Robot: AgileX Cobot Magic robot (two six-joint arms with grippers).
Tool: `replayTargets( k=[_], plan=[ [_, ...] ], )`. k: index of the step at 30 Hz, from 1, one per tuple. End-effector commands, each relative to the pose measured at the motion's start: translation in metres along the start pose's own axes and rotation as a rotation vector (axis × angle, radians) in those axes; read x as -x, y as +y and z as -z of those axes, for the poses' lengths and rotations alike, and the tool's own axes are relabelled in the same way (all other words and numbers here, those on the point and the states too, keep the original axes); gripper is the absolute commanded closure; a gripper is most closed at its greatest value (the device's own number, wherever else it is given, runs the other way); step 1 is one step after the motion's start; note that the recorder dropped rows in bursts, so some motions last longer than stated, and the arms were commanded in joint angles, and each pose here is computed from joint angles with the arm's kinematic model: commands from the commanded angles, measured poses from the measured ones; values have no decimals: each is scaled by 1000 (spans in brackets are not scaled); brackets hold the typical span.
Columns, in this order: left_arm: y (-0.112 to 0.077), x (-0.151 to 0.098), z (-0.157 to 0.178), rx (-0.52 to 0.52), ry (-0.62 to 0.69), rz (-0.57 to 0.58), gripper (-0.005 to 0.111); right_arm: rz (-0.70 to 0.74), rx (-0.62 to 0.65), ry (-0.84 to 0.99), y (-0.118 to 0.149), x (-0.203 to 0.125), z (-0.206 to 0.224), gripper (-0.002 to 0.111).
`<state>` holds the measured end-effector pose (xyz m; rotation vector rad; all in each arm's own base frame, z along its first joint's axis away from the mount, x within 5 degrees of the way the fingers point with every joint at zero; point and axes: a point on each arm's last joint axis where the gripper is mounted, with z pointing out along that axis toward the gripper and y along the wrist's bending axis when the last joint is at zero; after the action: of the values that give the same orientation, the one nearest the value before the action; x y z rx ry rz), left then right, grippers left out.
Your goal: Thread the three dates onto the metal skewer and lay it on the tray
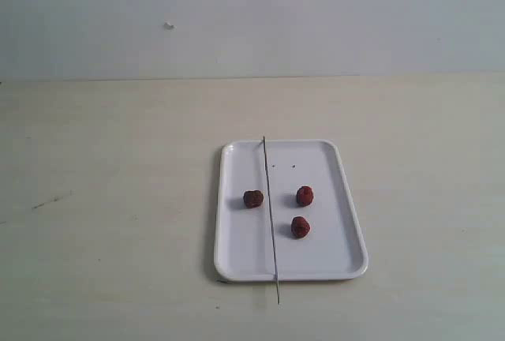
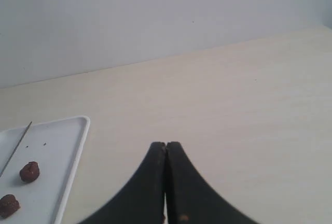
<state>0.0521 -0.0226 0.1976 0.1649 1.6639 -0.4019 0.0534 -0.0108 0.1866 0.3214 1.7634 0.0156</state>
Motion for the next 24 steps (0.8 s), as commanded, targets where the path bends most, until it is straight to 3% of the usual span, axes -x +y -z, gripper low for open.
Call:
replayTargets(
  k=[1,7,18,24],
  plan=[
    [0,1,1,3,-11,-4,107,7,-4,-10,0,0,0,108],
    [2,11,1,21,-122,76,107,7,-4,-10,0,0,0,108],
    [14,50,15,56,-527,474,107,7,-4,-10,0,0,0,108],
    [17,89,37,72,-833,453,107,7,-4,-10,0,0,0,108]
  ],
)
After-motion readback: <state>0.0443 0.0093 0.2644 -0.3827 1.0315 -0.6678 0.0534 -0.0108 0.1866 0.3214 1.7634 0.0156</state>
